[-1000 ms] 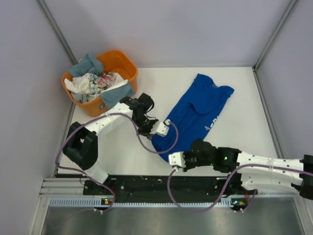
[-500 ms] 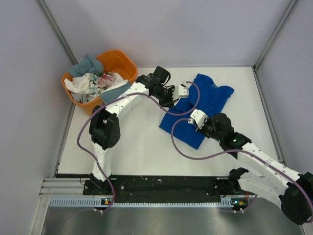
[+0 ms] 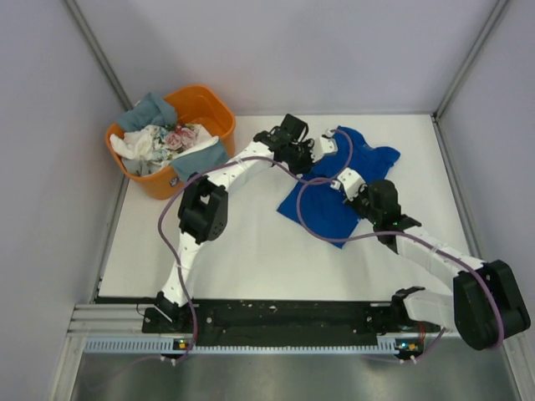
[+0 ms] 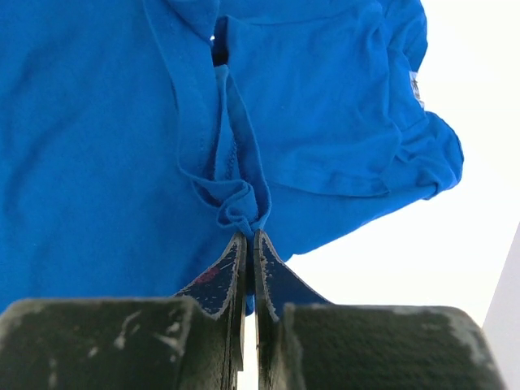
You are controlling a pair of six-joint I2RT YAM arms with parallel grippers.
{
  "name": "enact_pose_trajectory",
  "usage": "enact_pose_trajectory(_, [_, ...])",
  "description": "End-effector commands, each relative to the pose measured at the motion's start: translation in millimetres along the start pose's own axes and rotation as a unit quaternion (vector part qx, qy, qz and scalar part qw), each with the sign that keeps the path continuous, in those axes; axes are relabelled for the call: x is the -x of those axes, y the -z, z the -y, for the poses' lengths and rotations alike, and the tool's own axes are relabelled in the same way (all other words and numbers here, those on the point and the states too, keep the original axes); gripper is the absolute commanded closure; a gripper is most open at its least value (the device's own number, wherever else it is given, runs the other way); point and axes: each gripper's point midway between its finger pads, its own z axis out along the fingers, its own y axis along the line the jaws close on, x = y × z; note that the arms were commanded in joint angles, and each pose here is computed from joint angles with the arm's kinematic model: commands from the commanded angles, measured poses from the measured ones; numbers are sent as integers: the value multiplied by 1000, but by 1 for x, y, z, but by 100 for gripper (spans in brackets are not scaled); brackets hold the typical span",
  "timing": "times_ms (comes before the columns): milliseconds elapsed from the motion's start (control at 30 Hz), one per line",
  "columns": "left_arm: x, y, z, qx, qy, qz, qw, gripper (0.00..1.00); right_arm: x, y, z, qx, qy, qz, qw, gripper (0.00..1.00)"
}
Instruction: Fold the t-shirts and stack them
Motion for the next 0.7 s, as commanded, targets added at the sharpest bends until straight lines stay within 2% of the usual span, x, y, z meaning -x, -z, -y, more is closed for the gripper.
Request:
enact_pose_trajectory(0, [27,-13,-26,78,-15,19,997,100,10,-6,26,-43,2,32,999,100])
enact_pose_trajectory(233, [16,-36,-35,125,-9,-5,992,100,-18,-18,32,-45,14,-19,999,100])
enact_pose_trajectory(600, [9,-47,-34,131,-3,-13,991,100,-39,-36,37,-48,0,-40,998,100])
enact_pose_trajectory(667, [7,-47,-37,141,2,-15,990,92,-40,-40,41,-57,-6,-48,997,100])
